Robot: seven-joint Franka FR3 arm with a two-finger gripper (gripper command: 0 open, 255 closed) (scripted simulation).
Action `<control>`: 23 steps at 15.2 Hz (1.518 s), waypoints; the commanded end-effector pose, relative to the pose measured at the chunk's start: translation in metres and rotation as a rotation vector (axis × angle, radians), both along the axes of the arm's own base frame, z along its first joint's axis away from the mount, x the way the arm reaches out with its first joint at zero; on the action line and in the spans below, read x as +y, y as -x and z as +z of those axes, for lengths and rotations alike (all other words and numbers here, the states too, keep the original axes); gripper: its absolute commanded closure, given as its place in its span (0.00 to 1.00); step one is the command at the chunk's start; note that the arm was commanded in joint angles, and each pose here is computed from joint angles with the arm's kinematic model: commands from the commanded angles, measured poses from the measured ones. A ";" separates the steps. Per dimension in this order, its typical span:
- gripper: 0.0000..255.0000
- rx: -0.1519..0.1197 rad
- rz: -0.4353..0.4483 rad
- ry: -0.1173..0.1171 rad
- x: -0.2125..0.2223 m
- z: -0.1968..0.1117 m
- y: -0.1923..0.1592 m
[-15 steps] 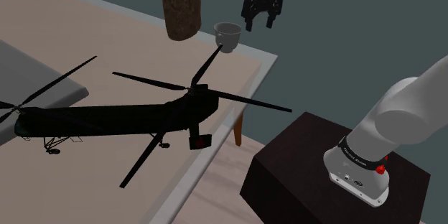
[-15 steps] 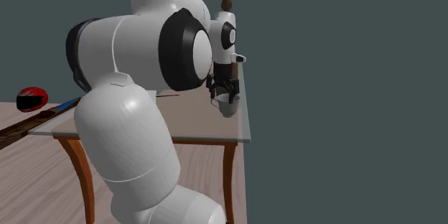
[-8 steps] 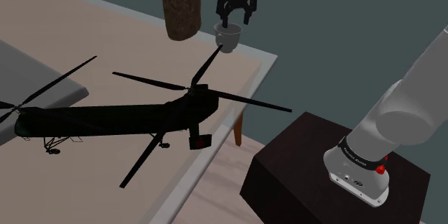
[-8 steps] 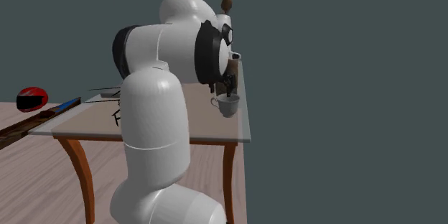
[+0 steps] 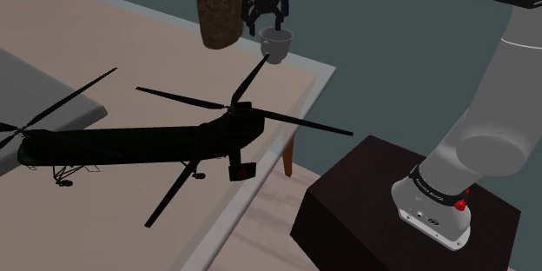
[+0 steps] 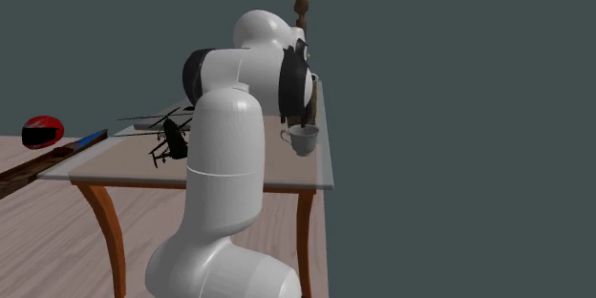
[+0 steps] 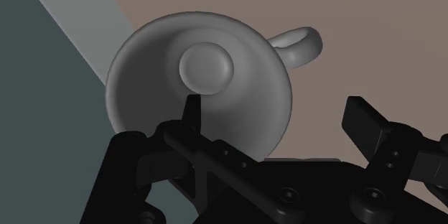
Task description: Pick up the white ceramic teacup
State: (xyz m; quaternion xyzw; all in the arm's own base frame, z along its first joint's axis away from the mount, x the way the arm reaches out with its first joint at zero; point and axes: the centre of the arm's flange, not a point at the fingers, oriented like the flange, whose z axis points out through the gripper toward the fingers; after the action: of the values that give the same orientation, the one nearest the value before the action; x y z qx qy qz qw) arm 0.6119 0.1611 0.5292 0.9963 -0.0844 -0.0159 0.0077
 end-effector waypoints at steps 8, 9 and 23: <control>1.00 -0.001 0.000 0.000 0.001 -0.024 -0.002; 1.00 -0.001 0.000 0.000 0.001 -0.024 -0.002; 1.00 -0.001 0.000 0.000 0.001 0.018 -0.001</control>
State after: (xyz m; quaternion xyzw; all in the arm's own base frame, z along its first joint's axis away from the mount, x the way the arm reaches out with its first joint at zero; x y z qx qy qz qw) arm 0.6126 0.1625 0.5412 0.9963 -0.0844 -0.0158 0.0077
